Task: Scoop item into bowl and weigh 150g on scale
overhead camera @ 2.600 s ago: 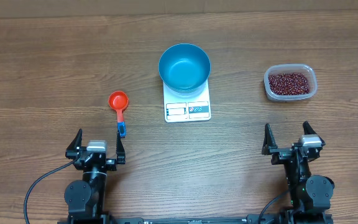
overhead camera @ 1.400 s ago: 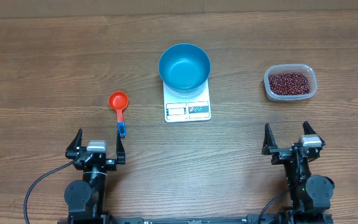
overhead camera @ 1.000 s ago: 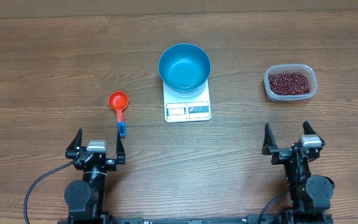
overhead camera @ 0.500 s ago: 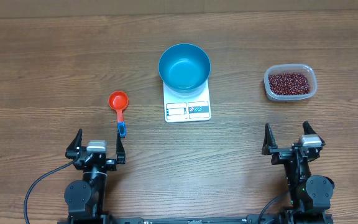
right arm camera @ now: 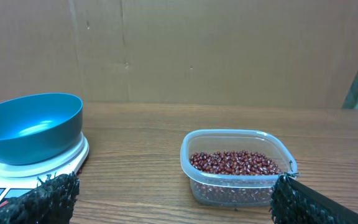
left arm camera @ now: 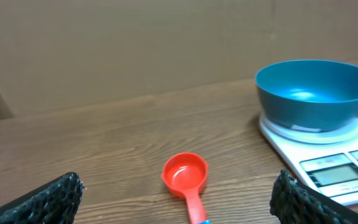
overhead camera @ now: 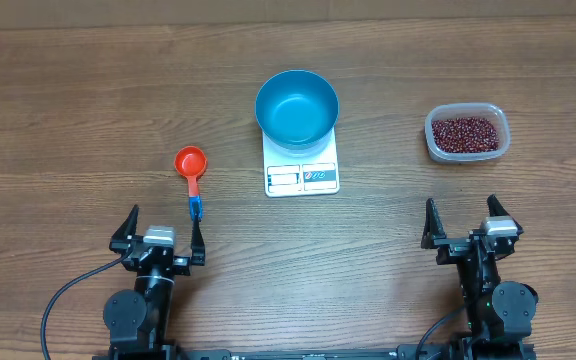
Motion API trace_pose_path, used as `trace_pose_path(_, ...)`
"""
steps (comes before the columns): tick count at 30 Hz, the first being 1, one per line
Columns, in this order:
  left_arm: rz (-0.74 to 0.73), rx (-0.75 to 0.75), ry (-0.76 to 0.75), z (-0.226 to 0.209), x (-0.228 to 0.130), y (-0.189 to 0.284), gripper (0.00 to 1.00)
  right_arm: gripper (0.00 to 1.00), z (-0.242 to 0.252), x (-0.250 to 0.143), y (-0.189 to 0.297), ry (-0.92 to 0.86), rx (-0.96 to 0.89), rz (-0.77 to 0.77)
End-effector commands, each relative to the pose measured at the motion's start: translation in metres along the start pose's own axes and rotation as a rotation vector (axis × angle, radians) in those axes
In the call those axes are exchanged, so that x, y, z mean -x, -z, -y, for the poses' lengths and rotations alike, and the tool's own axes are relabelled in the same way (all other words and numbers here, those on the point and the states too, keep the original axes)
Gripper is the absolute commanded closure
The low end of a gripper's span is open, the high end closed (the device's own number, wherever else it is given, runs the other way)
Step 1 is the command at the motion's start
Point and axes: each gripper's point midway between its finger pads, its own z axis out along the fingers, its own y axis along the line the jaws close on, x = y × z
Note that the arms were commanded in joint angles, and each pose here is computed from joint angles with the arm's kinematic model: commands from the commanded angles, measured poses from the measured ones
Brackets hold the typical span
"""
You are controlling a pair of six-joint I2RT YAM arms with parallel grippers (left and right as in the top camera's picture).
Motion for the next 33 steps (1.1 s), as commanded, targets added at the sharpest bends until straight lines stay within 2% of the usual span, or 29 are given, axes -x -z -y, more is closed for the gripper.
trace_pose_path(1,0.022,-0.047,-0.01,0.007,0.009,0.002,0.0,0.0,0.0,-0.002,0.0,-0.004,-0.004,0.003)
trace_pose_path(19,0.002,-0.054,-0.006,0.005,0.055,0.026,0.0,0.0,0.0,-0.002,0.0,-0.004,-0.004,0.003)
trace_pose_path(33,-0.104,-0.096,0.013,0.004,0.089,0.028,0.0,0.0,0.0,-0.002,0.0,-0.004,-0.004,0.003)
